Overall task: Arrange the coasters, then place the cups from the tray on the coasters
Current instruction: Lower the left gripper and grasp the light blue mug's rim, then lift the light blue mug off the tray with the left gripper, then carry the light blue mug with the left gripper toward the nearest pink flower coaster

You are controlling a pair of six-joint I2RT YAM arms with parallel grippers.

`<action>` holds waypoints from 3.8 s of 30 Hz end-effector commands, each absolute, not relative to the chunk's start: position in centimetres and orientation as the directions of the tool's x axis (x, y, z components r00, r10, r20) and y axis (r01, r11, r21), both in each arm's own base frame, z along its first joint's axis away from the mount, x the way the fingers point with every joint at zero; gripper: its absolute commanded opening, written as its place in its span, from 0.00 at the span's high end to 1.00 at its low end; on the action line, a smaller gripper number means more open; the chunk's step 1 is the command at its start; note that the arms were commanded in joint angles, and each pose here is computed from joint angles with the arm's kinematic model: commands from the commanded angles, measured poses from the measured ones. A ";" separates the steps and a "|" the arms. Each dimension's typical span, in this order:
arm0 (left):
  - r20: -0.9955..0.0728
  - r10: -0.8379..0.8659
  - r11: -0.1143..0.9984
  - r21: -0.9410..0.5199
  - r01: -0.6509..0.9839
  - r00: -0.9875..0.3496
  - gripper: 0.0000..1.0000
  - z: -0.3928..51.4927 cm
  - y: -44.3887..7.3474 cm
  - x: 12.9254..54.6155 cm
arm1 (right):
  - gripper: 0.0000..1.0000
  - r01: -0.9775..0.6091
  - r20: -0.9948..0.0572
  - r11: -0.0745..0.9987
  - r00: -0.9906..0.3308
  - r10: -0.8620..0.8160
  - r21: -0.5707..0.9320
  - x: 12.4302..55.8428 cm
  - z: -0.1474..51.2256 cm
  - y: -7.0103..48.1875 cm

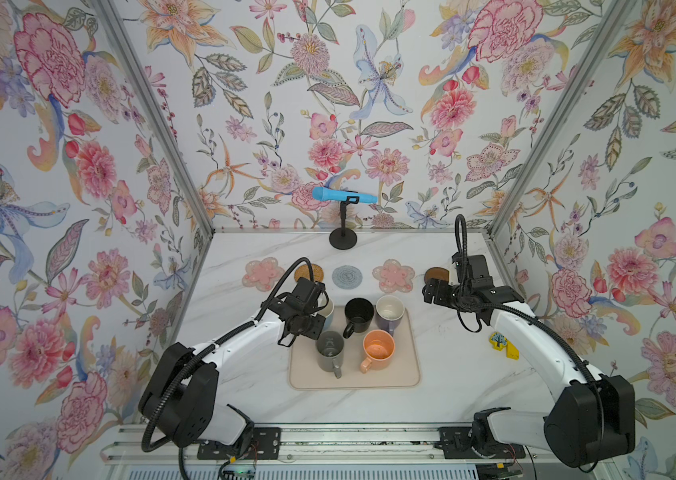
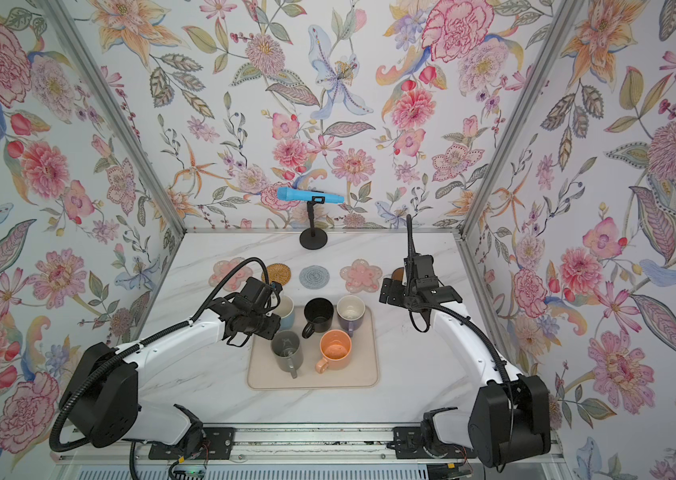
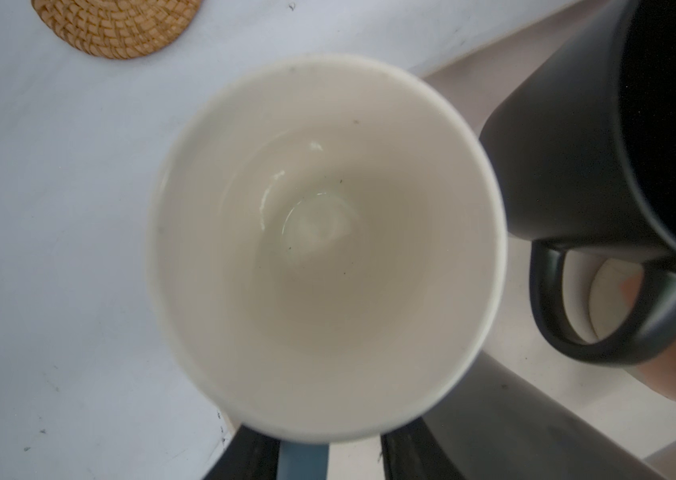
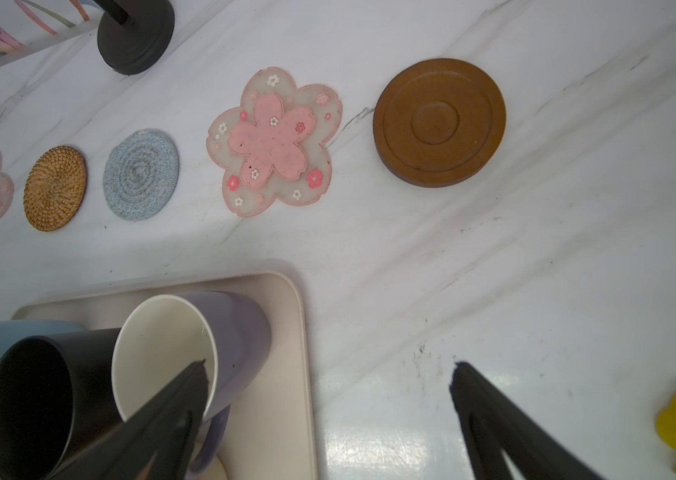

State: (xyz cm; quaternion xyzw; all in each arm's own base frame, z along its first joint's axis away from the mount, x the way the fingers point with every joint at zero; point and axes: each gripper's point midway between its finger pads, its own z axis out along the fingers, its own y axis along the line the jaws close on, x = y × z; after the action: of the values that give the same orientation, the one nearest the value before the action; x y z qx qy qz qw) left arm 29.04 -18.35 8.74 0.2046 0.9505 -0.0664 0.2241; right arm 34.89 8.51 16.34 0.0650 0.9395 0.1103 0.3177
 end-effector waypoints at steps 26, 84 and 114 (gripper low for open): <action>-0.418 0.338 0.929 0.002 0.371 -0.843 1.00 7.3 -17.6 28.9 | 0.08 0.047 -0.587 0.958 -0.782 0.211 0.282 34.1 16.7 8.3; -0.508 0.262 0.965 0.124 0.231 -0.820 1.00 14.6 -11.4 31.5 | 0.09 0.053 -0.586 0.948 -0.774 0.238 0.314 33.2 16.4 7.9; -0.588 0.085 0.991 0.135 0.006 -0.805 1.00 17.9 -2.5 38.8 | 0.09 0.046 -0.534 0.927 -0.806 0.255 0.373 33.3 16.2 9.5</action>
State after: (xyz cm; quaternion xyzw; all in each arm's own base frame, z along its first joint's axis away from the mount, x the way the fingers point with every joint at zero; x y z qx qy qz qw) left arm 36.03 -3.15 15.22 0.0337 0.9634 0.0595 0.2592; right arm 33.30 9.00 16.07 0.0775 0.9333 0.1658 0.3089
